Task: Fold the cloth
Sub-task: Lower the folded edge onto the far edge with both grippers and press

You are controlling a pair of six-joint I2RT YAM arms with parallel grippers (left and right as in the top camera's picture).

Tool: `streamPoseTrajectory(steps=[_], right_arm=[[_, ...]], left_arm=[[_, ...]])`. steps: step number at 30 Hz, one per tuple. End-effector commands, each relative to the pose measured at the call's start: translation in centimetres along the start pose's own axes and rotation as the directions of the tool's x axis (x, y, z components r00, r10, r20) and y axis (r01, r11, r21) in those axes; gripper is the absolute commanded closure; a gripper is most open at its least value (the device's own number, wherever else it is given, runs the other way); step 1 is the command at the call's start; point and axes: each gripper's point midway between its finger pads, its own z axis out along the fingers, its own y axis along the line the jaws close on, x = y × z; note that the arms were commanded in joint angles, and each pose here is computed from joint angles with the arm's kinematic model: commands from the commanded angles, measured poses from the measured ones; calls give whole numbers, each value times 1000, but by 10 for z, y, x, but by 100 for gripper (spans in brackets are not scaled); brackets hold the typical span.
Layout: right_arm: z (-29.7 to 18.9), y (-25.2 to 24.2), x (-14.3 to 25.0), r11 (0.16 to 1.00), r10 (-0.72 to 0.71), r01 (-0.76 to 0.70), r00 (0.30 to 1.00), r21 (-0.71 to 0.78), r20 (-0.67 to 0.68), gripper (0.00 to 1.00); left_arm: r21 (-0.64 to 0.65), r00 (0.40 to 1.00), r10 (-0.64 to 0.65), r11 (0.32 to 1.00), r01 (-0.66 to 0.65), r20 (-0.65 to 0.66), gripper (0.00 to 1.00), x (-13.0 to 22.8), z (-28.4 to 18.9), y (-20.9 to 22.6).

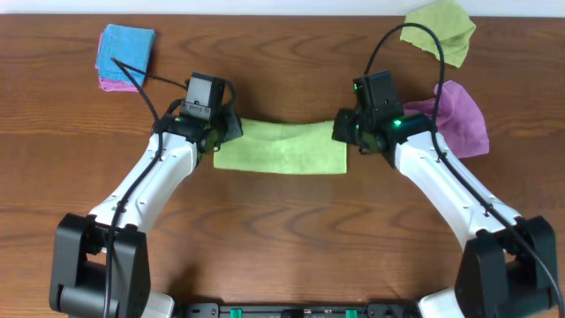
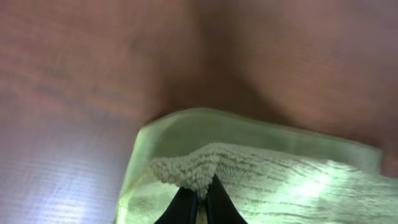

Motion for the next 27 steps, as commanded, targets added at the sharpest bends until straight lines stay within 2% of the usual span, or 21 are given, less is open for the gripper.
streamPoseTrajectory(steps=[1,4,6,13,17,27], right_arm=[[4,-6,-24,999,20,-23,996,34,92,98],[5,-5,-41,999,20,-27,986,39,167,98],[9,-8,-43,998,20,-30,984,56,180,98],[35,-30,12,988,13,-6,999,154,-41,98],[54,-32,44,990,23,2,985,142,-173,98],[58,-35,62,989,31,7,969,150,-246,98]], left_arm=[[22,996,42,999,-44,85,94,-23,4,-8],[40,986,79,996,-86,146,94,-37,8,-15],[37,987,85,995,-91,140,94,-36,15,-14],[-83,991,60,994,-71,-123,94,28,44,22],[-143,971,34,987,-69,-236,94,57,54,40],[-168,966,4,985,-49,-257,94,62,47,46]])
